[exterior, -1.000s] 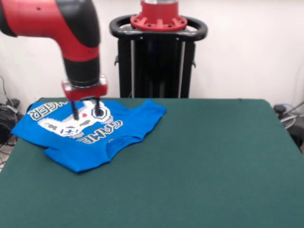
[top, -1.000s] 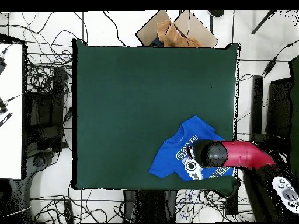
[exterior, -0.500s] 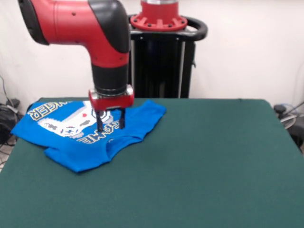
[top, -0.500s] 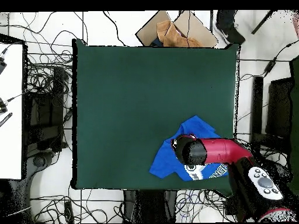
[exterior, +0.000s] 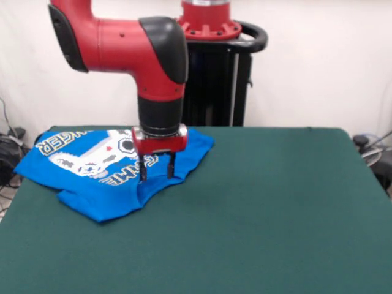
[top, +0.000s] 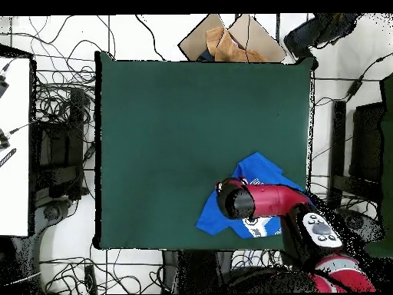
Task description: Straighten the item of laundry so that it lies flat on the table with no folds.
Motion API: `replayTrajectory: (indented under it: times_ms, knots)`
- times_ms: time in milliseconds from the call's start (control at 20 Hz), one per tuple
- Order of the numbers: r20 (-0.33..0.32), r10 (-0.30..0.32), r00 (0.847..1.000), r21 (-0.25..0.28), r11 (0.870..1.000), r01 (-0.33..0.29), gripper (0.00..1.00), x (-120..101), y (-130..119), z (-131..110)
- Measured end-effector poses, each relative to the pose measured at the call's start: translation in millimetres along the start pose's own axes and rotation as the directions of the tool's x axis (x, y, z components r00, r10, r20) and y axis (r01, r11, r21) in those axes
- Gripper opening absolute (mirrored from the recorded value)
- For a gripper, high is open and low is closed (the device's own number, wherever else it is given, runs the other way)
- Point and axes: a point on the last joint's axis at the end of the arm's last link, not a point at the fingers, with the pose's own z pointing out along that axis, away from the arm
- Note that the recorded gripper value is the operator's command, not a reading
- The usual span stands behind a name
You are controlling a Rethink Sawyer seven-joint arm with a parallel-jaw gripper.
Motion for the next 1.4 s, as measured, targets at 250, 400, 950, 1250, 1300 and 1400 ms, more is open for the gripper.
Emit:
replayTrajectory:
  times_ms: [250, 400, 950, 1250, 1300, 1400]
  knots:
    - [-0.004, 0.007, 1.0, 0.022, 1.0, -0.007, 1.0, 3.8, 8.2, 4.6]
    - [-0.023, 0.022, 1.0, 0.034, 0.999, -0.021, 1.0, 9.9, 10.2, 9.3]
    - [-0.032, 0.051, 0.998, 0.078, 0.996, -0.048, 1.0, 16.2, 16.9, 20.3]
    - [-0.028, 0.093, 0.995, 0.053, 0.994, -0.091, 0.0, 16.6, 16.4, 22.2]
    - [-0.028, 0.094, 0.995, 0.049, 0.994, -0.093, 0.0, 16.4, 17.5, 22.3]
    - [-0.027, 0.1, 0.995, 0.029, 0.995, -0.099, 0.0, 15.1, 26.5, 22.8]
